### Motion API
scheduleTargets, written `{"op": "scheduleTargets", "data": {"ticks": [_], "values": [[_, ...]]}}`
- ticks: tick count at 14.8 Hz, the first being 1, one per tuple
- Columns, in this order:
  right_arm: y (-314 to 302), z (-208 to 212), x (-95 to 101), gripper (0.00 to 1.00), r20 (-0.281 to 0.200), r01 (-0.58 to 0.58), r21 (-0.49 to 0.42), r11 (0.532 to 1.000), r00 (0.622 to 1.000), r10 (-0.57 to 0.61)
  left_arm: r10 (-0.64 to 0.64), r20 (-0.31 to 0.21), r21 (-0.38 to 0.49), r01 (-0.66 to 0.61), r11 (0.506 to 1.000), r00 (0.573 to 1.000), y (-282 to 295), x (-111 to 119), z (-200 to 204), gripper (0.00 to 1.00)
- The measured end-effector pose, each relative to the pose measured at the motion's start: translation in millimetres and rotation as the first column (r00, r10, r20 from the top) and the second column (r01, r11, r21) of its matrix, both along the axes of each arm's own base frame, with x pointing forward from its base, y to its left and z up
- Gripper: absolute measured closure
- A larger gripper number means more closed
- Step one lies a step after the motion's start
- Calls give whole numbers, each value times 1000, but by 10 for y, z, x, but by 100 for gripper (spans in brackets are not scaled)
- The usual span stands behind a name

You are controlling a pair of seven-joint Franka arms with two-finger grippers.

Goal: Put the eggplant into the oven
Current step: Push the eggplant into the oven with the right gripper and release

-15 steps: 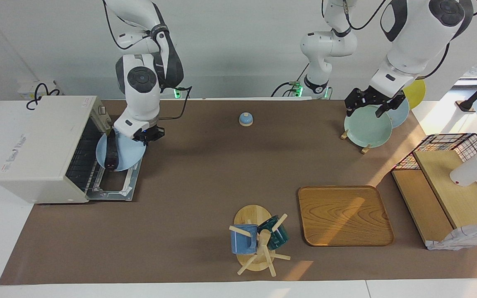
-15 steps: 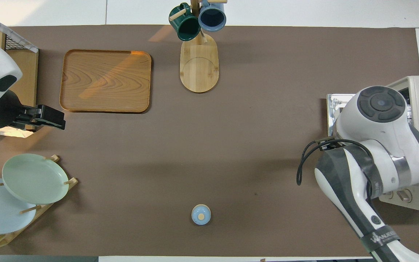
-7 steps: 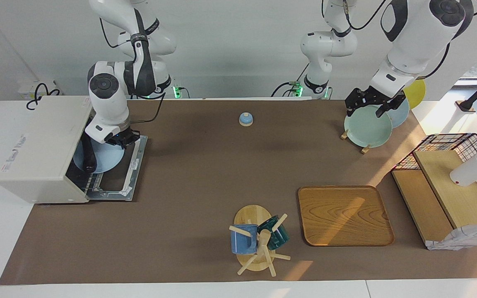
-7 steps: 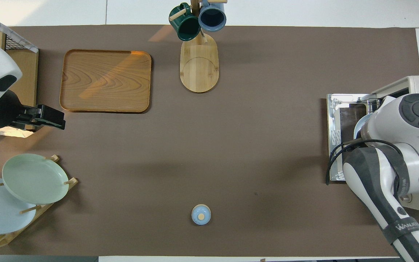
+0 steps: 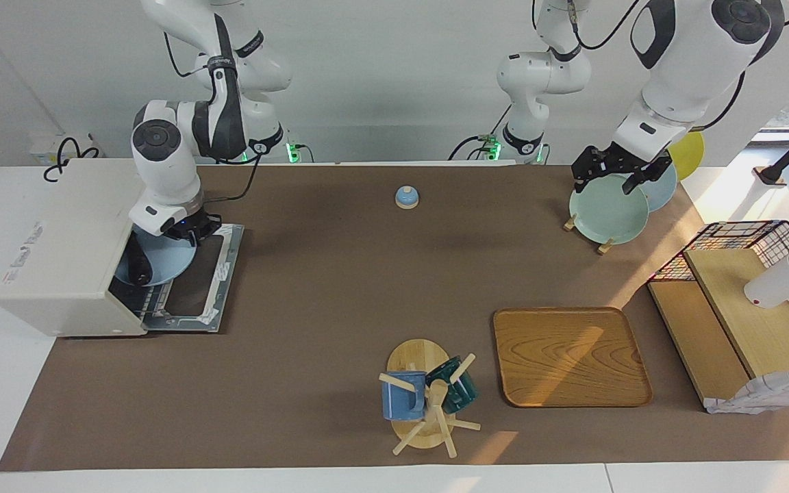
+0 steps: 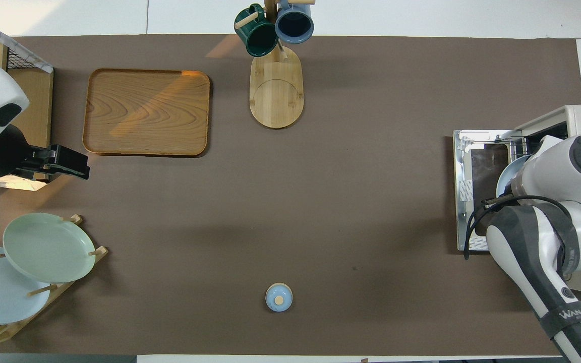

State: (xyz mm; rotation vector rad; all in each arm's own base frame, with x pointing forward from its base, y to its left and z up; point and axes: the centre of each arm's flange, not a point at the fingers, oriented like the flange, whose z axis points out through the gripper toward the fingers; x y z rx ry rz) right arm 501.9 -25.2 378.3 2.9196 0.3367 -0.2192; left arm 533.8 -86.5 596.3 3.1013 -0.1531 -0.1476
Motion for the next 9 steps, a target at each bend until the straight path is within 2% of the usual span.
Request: {"op": "scheduleTargets", "data": {"ticks": [3, 4, 5, 7, 9], "values": [[328, 121, 80, 35, 25, -64, -1, 998, 998, 64, 1, 0, 0, -1, 1000, 1000, 6, 1, 0, 0], [556, 178, 109, 35, 45, -84, -3, 996, 995, 84, 2, 0, 0, -2, 1000, 1000, 8, 1, 0, 0], [775, 206, 128, 38, 71, -85, -4, 996, 994, 85, 2, 0, 0, -2, 1000, 1000, 10, 2, 0, 0], [1101, 101, 183, 63, 130, -68, 8, 998, 989, 66, 2, 0, 0, -2, 1000, 1000, 11, 2, 0, 0], [1163, -198, 264, 87, 138, -34, 19, 999, 990, 31, 2, 0, 0, -2, 1000, 1000, 12, 2, 0, 0]]}}
